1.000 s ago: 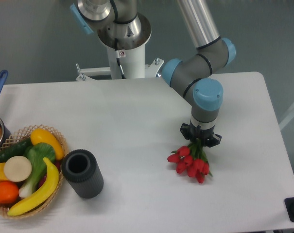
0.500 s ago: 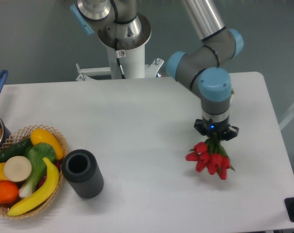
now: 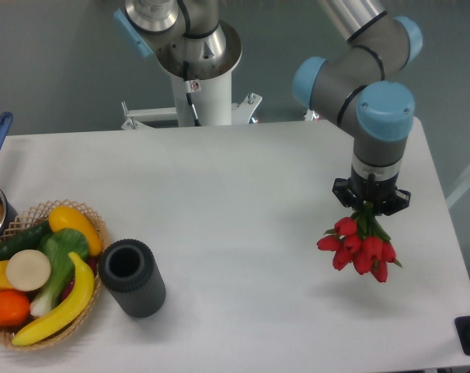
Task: Pick up the flowers from the table
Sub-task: 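Lift the red tulip bunch up off the table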
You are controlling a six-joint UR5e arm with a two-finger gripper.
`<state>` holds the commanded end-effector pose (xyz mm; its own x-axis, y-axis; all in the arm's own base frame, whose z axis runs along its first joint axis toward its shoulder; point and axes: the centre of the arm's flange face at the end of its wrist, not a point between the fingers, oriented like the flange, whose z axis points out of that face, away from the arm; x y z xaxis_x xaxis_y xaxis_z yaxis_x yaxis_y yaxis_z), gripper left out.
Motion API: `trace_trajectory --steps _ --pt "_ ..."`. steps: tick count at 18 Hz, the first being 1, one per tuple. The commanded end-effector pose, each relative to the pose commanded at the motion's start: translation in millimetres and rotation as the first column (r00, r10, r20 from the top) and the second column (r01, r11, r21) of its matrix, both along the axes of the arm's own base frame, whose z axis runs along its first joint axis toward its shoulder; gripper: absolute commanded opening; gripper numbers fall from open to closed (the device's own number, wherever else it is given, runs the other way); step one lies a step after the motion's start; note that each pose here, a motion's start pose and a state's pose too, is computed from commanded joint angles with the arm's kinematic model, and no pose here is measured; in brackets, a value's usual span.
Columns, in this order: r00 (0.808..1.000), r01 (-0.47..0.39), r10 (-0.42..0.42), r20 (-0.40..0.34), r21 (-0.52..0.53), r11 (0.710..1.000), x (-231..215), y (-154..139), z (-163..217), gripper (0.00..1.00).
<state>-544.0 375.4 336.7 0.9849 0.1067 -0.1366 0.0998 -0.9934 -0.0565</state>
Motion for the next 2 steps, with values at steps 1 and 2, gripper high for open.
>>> trace_trajectory --steps 1,2 --pt "1.000 0.001 -0.001 0.016 0.003 1.000 -0.6 1.2 4.7 0.00" --pt "1.000 -0.002 0.002 0.025 0.001 1.000 -2.7 0.1 9.4 0.00"
